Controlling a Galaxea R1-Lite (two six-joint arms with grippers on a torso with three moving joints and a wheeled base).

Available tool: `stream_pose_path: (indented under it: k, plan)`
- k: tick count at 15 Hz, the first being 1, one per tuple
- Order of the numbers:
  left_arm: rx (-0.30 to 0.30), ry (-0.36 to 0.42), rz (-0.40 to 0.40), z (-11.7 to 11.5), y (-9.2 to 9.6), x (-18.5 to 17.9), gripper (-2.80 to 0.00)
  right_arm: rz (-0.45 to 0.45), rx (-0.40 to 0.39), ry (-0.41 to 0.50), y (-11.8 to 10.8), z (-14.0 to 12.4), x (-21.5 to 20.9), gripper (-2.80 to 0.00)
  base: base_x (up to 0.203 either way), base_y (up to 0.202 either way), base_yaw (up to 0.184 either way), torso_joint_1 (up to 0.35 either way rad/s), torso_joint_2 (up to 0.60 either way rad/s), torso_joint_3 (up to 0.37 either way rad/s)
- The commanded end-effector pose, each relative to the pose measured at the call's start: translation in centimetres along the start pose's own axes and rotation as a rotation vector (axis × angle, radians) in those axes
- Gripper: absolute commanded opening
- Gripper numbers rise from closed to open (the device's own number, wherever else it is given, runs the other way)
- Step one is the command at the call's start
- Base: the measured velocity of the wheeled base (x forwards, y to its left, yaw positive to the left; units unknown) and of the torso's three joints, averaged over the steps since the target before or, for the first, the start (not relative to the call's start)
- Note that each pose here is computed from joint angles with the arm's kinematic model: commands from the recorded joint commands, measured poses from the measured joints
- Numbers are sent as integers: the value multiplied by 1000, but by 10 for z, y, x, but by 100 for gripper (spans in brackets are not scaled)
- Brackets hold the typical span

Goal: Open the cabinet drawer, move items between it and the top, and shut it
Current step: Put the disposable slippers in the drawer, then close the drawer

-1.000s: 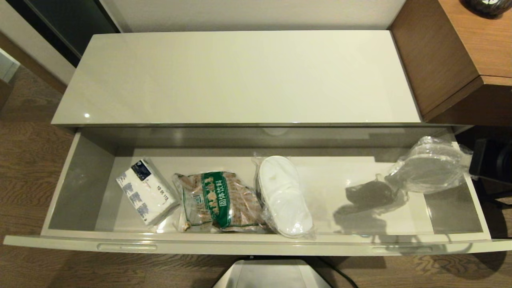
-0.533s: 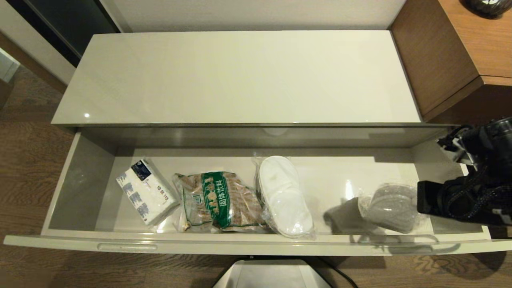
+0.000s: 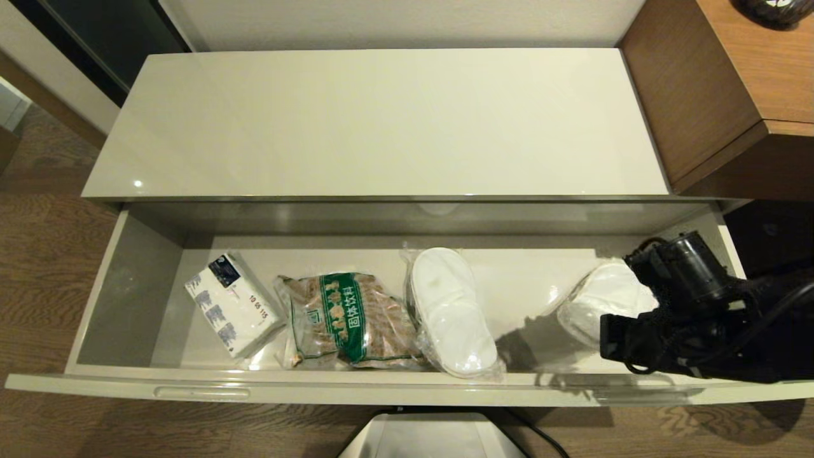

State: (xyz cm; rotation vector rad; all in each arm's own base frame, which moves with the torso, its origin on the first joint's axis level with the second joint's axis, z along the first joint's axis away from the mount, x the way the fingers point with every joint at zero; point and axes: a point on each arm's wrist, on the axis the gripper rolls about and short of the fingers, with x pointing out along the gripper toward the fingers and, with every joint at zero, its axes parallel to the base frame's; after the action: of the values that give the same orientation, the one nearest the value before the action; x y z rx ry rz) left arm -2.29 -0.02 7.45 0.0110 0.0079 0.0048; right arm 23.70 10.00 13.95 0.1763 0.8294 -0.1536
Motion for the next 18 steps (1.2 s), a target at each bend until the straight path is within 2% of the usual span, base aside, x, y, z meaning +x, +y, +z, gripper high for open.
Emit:
stream_pose_path:
  k: [1, 5, 6, 7, 11, 15, 18]
  plan:
    - [0, 1, 0, 0, 0, 0, -280, -97, 71, -28, 9, 13, 27, -280, 0, 0, 0, 0, 0, 0]
    - [0, 0, 0, 0, 0, 0, -280, -61, 53, -32, -1, 9, 8, -280, 0, 0, 0, 0, 0, 0]
    - [0, 1, 0, 0, 0, 0, -280, -42, 36, -34, -3, 8, 1, -177, 0, 0, 0, 0, 0, 0]
    - [0, 0, 0, 0, 0, 0, -280, -26, 33, -46, -6, 9, -6, 0, 0, 0, 0, 0, 0, 0]
    - [0, 1, 0, 0, 0, 0, -280, 31, 35, -69, -17, 10, -46, 0, 0, 0, 0, 0, 0, 0]
    - [0, 0, 0, 0, 0, 0, -280, 172, 29, -55, -41, -1, -109, 0, 0, 0, 0, 0, 0, 0]
    - [0, 0, 1, 0, 0, 0, -280, 269, 16, -15, -63, -18, -146, 0, 0, 0, 0, 0, 0, 0]
